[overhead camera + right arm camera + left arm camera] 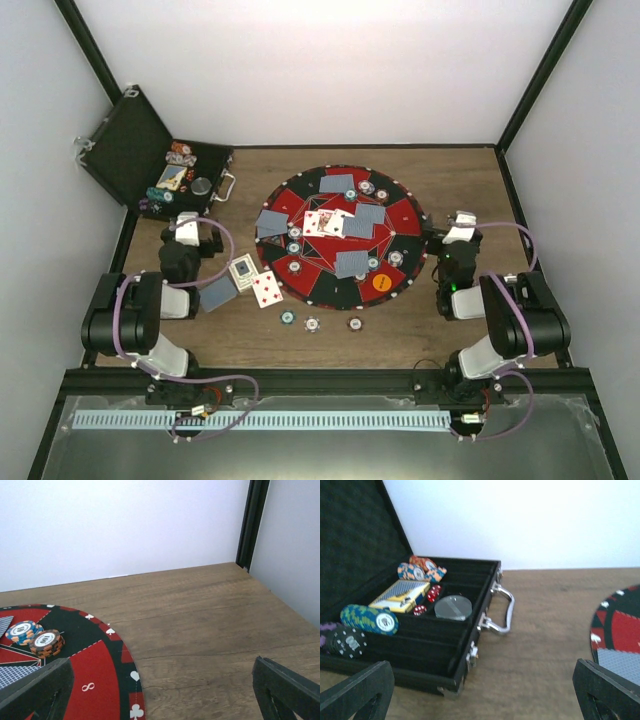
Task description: Distribute texas hold em gaming equipment
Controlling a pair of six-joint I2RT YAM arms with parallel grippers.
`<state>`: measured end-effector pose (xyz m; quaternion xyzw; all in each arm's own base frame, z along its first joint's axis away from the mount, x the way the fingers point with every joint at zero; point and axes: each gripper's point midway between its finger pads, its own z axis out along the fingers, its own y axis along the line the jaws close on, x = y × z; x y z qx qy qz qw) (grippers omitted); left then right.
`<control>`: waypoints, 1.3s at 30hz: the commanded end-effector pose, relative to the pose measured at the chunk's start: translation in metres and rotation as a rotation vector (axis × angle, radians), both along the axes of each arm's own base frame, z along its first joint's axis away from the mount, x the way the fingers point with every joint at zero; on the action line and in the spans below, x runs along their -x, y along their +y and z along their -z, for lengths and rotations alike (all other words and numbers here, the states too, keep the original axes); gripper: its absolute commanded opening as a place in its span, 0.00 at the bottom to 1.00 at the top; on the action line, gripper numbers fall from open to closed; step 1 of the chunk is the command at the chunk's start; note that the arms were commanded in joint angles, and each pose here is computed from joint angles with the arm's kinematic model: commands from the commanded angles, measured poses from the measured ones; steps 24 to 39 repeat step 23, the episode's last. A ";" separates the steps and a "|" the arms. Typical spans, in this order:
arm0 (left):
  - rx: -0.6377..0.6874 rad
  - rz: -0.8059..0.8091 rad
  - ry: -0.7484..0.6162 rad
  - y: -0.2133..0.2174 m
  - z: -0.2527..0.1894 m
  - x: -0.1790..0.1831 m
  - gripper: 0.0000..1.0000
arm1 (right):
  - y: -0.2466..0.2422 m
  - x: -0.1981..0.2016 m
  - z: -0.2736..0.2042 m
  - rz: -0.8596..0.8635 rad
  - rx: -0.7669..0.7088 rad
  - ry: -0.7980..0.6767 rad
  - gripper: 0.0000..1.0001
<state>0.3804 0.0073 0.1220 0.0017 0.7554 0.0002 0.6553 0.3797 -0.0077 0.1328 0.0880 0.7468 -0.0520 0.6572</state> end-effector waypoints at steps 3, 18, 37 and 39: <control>0.006 -0.073 -0.038 0.007 -0.013 -0.009 1.00 | 0.014 0.002 -0.015 -0.167 0.008 -0.103 1.00; 0.006 -0.072 -0.037 0.007 -0.013 -0.010 1.00 | 0.005 0.005 -0.017 -0.106 -0.003 -0.114 1.00; 0.007 -0.074 -0.038 0.007 -0.013 -0.010 1.00 | 0.005 0.005 -0.017 -0.107 -0.004 -0.112 1.00; 0.007 -0.074 -0.038 0.007 -0.013 -0.010 1.00 | 0.005 0.005 -0.017 -0.107 -0.004 -0.112 1.00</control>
